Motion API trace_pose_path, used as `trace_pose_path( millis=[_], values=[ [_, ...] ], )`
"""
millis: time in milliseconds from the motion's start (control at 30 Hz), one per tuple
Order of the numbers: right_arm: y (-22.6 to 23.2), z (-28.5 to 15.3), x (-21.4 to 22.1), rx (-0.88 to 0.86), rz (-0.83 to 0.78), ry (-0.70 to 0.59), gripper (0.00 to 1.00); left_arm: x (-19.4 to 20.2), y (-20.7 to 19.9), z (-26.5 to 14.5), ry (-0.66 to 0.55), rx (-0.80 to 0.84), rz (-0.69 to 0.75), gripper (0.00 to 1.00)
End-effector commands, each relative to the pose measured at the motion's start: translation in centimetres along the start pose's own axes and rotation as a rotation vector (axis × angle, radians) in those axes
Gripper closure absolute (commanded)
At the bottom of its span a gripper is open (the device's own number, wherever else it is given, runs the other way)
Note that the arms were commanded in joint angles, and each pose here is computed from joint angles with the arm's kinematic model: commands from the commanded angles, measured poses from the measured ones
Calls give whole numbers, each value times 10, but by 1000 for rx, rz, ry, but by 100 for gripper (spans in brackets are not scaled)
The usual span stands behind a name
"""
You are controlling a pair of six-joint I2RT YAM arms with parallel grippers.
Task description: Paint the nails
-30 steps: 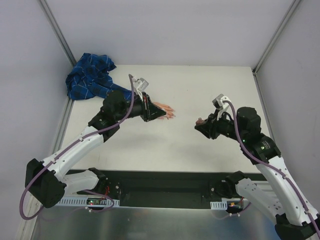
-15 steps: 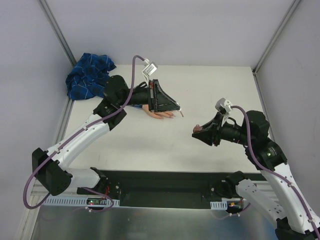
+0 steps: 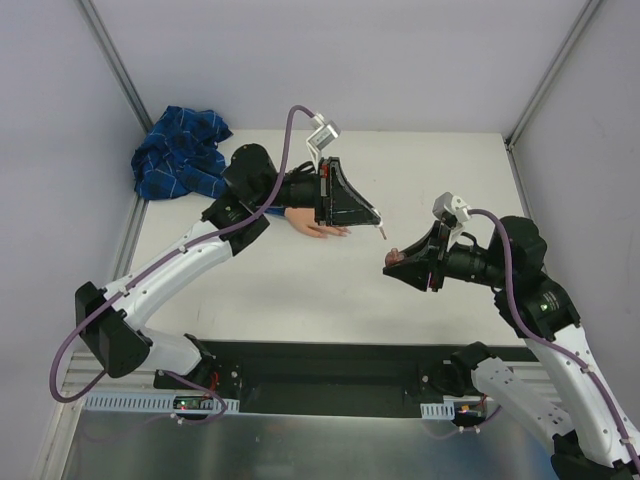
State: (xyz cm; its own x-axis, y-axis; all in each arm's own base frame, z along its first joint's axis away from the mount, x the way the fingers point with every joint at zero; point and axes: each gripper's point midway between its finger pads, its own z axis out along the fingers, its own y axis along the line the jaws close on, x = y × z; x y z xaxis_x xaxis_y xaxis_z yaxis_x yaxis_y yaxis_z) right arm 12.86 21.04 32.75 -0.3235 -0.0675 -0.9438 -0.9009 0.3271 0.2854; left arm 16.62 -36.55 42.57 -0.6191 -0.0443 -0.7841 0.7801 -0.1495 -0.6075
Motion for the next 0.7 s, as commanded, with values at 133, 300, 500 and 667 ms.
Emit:
trace_pose_path(
  millis=[133, 300, 500, 667],
  values=[
    [17, -7, -32, -40, -95, -81, 100, -4, -12, 14, 11, 46, 37, 100],
    [14, -6, -31, -25, -87, -73, 100, -1, -13, 17, 18, 52, 39, 100],
    [12, -5, -30, -21, -80, -67, 100, -1, -14, 18, 21, 55, 40, 100],
    [10, -4, -28, -13, -77, -65, 100, -4, -17, 18, 20, 59, 53, 100]
  ],
)
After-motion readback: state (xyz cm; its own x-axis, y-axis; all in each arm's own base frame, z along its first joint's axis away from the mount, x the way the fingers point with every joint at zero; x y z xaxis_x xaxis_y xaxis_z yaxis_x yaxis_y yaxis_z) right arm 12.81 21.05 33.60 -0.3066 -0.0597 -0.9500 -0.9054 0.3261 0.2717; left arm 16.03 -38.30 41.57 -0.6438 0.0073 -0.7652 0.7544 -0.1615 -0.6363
